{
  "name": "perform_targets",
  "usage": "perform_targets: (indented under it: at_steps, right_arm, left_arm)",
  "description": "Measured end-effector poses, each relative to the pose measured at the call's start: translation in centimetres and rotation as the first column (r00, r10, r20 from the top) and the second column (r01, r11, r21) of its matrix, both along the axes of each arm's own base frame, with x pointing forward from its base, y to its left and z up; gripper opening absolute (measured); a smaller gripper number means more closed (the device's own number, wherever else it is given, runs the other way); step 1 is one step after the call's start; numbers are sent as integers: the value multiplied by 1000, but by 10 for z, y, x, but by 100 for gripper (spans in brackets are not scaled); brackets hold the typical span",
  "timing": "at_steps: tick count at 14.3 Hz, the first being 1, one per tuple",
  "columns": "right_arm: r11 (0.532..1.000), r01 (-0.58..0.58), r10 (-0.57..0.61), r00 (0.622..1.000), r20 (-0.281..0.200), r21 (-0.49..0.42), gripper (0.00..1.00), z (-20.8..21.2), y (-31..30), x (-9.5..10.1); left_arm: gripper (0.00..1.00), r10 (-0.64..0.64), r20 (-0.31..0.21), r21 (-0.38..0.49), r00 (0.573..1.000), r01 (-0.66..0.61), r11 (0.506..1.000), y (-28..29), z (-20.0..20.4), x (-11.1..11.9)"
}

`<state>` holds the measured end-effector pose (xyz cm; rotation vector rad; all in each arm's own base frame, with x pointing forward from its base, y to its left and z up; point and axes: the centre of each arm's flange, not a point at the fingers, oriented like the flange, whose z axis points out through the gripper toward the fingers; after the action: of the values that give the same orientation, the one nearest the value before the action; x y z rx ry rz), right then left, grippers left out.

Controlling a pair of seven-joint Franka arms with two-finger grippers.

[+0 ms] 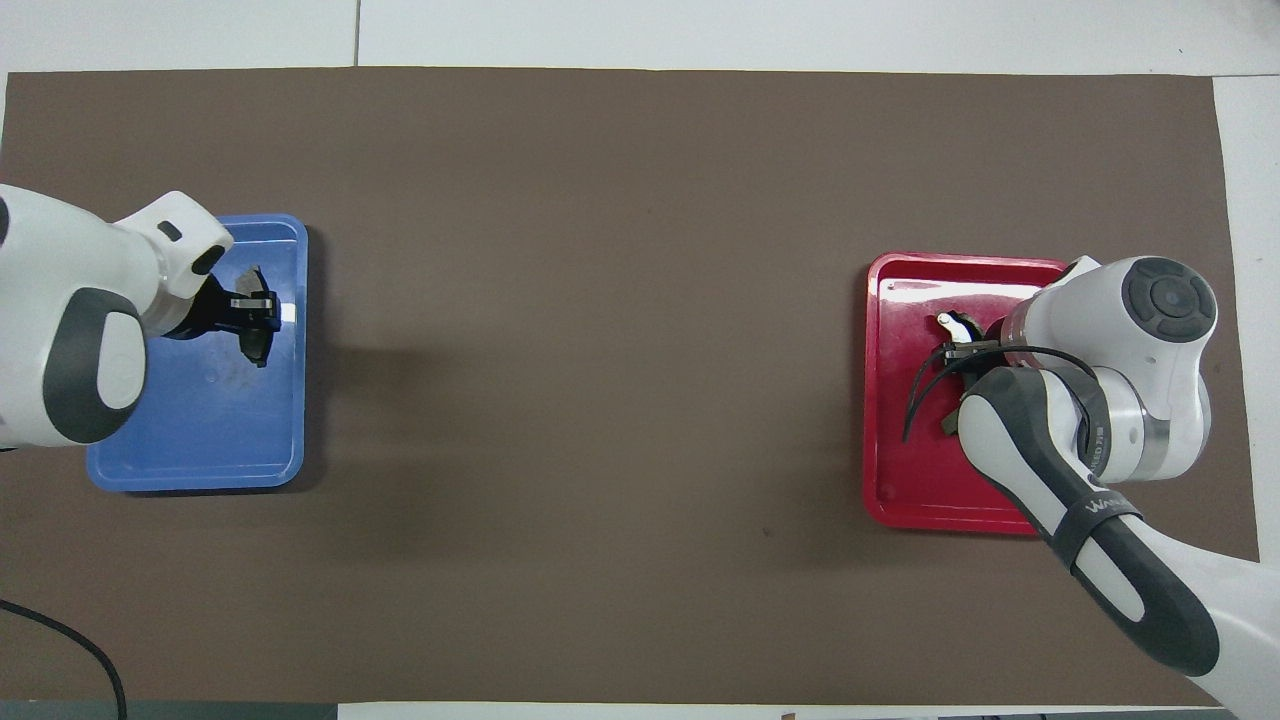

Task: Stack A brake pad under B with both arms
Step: 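Carry the pad toward the table center while the right gripper lifts its pad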

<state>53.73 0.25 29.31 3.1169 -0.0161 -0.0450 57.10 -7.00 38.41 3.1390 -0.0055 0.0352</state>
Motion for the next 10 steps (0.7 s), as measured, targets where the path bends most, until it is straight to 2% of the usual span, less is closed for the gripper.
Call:
perform_targets:
  at_steps: [2, 5, 7, 10]
  right_arm:
    - [1000, 1, -1, 1000, -4, 0, 44, 0, -1, 0]
    - [1000, 1, -1, 1000, -12, 0, 44, 1, -1, -1]
    - [1000, 2, -2, 1000, -23, 0, 44, 5, -1, -1]
    - [1000, -5, 5, 999, -52, 1, 44, 46, -1, 11]
  left_arm:
    - [39, 35, 25, -12, 999, -35, 999, -68, -8, -7]
    - [39, 27, 34, -29, 999, -26, 999, -167, -30, -31]
    - [39, 24, 36, -38, 999, -22, 999, -212, -40, -41]
    - [39, -3, 34, -43, 999, 5, 999, -260, -52, -47]
